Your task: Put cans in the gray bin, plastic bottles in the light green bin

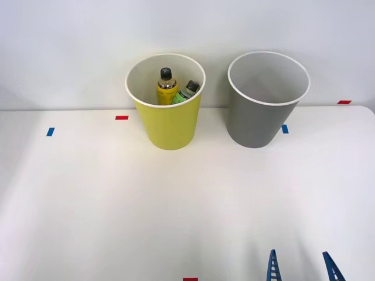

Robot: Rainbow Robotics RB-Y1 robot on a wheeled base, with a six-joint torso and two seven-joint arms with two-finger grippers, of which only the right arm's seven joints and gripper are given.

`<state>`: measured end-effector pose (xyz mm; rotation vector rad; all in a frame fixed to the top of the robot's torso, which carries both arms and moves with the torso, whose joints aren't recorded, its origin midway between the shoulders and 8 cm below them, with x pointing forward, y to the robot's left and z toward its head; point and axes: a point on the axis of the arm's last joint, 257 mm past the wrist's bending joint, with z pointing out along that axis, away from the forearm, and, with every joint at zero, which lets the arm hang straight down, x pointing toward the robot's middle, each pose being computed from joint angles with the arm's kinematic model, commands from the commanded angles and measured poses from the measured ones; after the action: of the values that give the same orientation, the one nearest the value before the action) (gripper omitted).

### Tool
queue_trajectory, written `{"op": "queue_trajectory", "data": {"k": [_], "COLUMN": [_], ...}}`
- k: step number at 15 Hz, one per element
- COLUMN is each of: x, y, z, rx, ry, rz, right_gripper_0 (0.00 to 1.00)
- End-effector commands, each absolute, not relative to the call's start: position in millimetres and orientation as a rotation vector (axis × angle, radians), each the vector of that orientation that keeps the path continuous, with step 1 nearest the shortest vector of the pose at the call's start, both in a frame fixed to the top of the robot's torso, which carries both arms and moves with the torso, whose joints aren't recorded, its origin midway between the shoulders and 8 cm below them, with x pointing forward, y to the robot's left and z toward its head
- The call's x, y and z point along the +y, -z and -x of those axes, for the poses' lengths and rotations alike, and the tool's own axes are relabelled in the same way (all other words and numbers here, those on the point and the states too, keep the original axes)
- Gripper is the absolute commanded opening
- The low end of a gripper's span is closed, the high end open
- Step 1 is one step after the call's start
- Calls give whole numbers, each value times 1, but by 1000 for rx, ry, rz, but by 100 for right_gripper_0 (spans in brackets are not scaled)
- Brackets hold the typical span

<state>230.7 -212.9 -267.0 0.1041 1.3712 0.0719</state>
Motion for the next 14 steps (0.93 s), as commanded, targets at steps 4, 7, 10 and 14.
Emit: {"op": "queue_trajectory", "data": {"k": [4,7,10,14], "x": [-213,-213,-213,-213], "y": [267,267,267,267], "z": [-231,-231,-231,-231], "rx": [1371,1371,1371,1371], "ry": [-72,-72,-72,-72], "rz": [-104,-104,-104,-104], "right_gripper_0": [100,100,100,100]}}
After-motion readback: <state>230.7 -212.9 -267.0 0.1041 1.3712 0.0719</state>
